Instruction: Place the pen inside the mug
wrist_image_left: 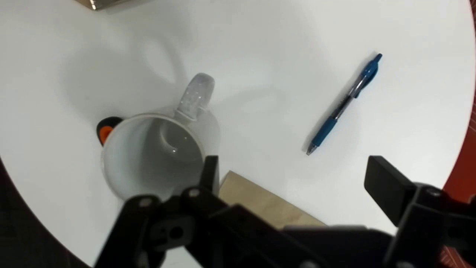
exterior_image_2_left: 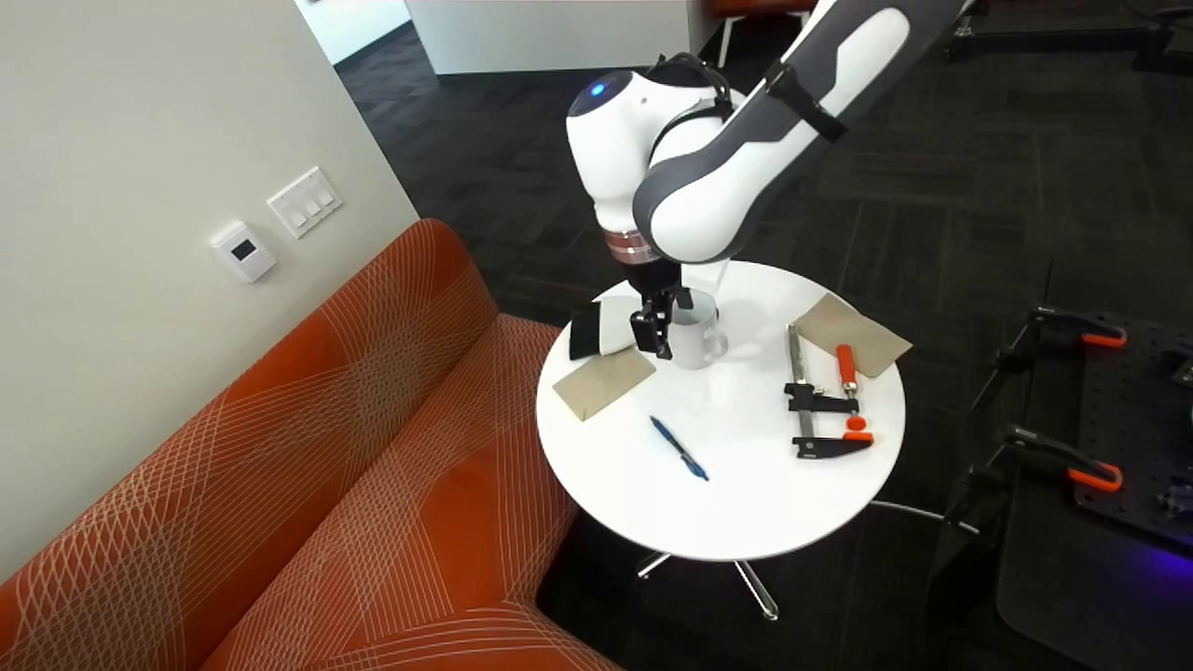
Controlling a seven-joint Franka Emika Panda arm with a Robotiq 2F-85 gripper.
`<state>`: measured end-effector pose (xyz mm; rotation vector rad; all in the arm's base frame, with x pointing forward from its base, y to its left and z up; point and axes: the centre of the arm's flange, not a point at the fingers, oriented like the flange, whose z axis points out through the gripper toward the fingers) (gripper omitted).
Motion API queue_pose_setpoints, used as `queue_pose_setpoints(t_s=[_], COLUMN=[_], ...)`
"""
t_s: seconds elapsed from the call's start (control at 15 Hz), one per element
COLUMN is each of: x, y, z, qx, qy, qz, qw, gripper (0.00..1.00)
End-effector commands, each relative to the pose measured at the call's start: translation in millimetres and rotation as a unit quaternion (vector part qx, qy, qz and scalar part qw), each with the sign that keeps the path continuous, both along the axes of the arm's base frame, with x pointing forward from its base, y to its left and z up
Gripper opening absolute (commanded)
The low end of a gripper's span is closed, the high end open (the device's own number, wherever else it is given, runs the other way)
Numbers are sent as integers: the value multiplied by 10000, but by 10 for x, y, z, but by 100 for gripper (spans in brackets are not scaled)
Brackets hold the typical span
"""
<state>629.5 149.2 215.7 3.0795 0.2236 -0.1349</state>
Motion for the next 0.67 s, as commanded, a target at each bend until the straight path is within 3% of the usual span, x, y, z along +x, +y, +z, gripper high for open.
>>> queue_pose_setpoints(t_s=[0.0,0.27,0.6], x=[-152,-192,-195], y=[308,543,557], z=[-109,-387,-920], qx=[-16,96,499], qy=[-134,-111,-245], qz=[-704,-1452,-1892], qw=[9974,9893,9804], gripper=[100,100,100])
